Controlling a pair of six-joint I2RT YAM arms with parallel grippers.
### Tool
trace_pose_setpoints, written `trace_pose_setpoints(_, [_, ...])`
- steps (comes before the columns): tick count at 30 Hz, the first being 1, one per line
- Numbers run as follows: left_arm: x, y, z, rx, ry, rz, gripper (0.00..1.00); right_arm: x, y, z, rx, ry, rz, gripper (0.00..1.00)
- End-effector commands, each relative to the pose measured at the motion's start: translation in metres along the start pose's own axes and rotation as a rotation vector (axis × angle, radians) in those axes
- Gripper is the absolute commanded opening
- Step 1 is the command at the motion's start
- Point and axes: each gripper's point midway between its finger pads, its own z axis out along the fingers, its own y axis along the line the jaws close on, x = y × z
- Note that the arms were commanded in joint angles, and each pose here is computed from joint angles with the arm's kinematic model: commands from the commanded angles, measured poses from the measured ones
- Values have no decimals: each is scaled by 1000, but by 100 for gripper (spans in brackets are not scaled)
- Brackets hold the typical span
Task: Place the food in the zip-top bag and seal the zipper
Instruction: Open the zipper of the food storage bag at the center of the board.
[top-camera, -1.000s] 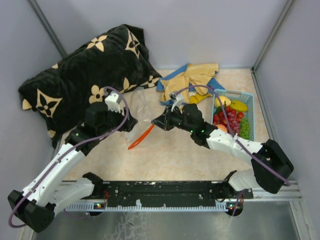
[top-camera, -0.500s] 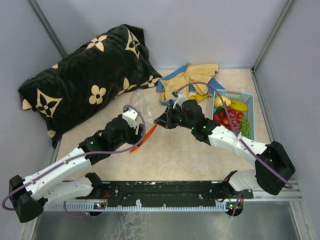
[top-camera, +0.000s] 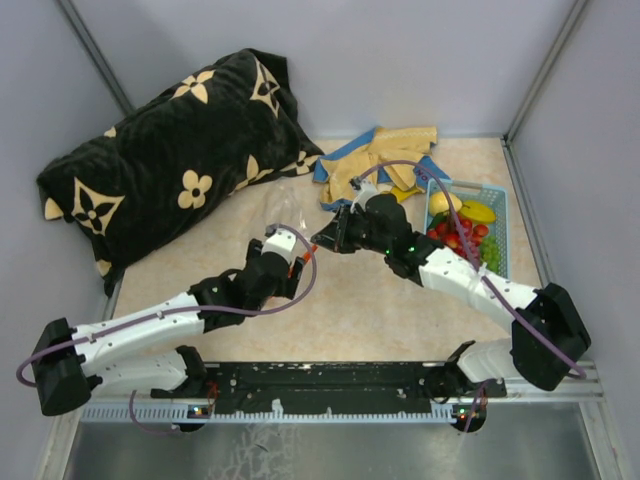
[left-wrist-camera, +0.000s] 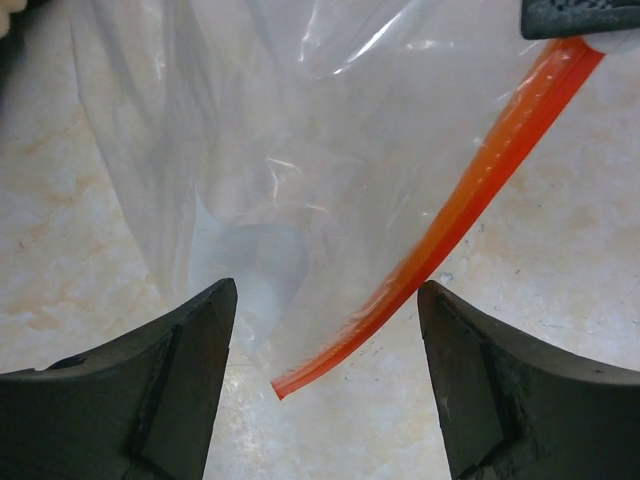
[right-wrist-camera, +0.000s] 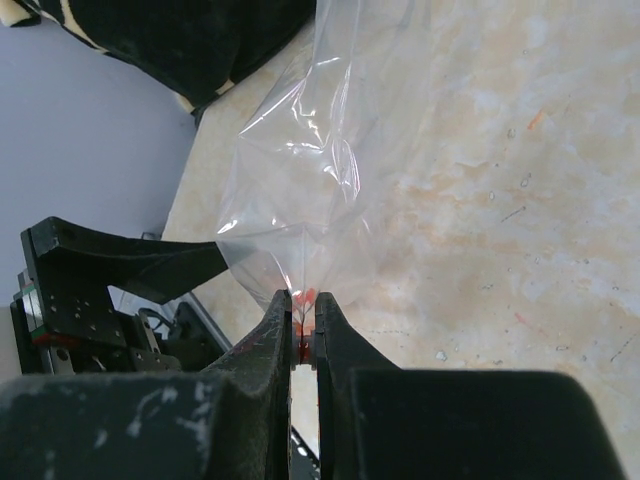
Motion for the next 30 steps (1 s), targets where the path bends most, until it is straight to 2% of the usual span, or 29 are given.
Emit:
trace_pose_setpoints(1, [-18,12,2,-106,-70,-33,79,-34,27,-9,-63,-76,-9,0])
trace_pose_setpoints(6, [-22,16,4,-146,-87,-27,74,-34,25,-9,-57,-70,-6,0])
trace_pose_setpoints(14, [-27,19,7,-164,-125,-22,58,-31,26,-7,-68,-51,-2,0])
trace_pose_setpoints(16, [-29,17,8,-154,-141,-21,49,-32,25,-7,-65,-54,-2,0])
trace_pose_setpoints(19, [-32,13,10,-141,-153,-26,27,-36,26,-9,-62,-64,-2,0])
trace_pose_setpoints(22, [-34,11,9,-130,-151,-28,1,-40,26,-11,-48,-80,0,7])
trace_pose_setpoints(26, [-36,8,6,-105,-137,-27,0,-48,25,-16,-15,-104,9,28])
trace_pose_setpoints(30, [-41,7,2,-103,-130,-61,0,-55,29,-24,-9,-131,10,41])
